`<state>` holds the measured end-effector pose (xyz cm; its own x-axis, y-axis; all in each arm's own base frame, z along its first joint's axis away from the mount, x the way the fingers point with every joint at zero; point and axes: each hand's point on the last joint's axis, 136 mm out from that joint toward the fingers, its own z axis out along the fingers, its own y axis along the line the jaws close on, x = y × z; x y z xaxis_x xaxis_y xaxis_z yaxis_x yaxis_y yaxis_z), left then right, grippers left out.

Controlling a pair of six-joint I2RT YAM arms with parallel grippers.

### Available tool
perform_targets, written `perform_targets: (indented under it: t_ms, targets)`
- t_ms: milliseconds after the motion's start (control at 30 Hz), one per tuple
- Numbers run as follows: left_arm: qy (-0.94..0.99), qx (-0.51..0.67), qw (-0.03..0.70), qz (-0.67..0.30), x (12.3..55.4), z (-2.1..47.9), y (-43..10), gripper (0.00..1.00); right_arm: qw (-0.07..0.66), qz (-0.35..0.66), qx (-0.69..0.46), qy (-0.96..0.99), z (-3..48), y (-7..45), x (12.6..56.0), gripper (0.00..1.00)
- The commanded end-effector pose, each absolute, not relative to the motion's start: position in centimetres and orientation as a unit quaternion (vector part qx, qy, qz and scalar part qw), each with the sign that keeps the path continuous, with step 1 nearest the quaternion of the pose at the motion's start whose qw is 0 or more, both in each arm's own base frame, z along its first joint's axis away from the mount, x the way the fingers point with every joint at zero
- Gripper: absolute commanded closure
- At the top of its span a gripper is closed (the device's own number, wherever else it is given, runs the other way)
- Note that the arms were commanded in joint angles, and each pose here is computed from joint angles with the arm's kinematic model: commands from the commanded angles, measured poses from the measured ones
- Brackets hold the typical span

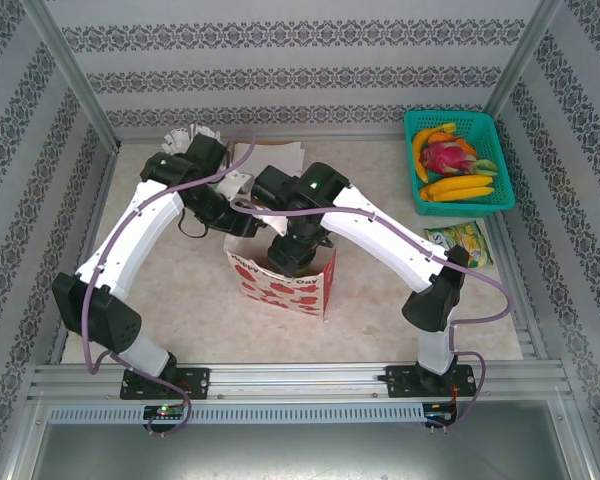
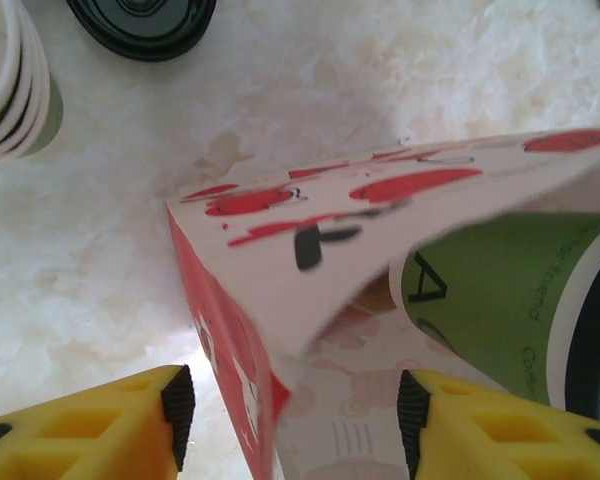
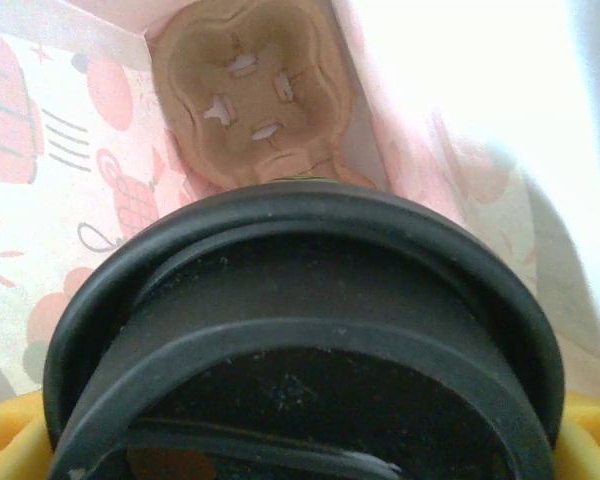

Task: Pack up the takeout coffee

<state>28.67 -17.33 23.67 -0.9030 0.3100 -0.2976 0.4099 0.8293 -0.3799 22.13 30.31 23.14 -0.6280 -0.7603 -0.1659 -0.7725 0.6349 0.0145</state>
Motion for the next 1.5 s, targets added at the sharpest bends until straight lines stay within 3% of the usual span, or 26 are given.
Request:
perform_targets:
  t_ms: [0,100,300,467,933,1467]
  targets:
    - [0.946,0.184,0.119,-0.238,27.4,24.3,-17.4,0.41,0.083,0.049,-0.421,0.902,23.6,30.7,22.7,0.28]
    - [0.947,0.181,0.117,-0.236,27.0,23.7,-17.2,0.49,0.078,0.048,-0.426,0.9,23.4,30.8,22.7,0.28]
    - [0.949,0.183,0.127,-0.225,27.7,23.9,-17.0,0.82,0.06,0.029,-0.466,0.882,22.8,29.8,22.2,0.28]
    - [0.951,0.185,0.137,-0.206,28.3,24.4,-16.4,0.91,0.048,0.015,-0.481,0.876,22.7,29.1,21.9,0.28]
    - [0.948,0.186,0.141,-0.218,28.6,24.9,-16.0,0.96,0.047,0.014,-0.432,0.901,22.9,27.5,22.9,0.29]
    - [0.952,0.171,0.151,-0.204,29.0,25.0,-15.5,1.0,-0.009,-0.024,-0.48,0.877,20.9,26.4,21.7,0.29]
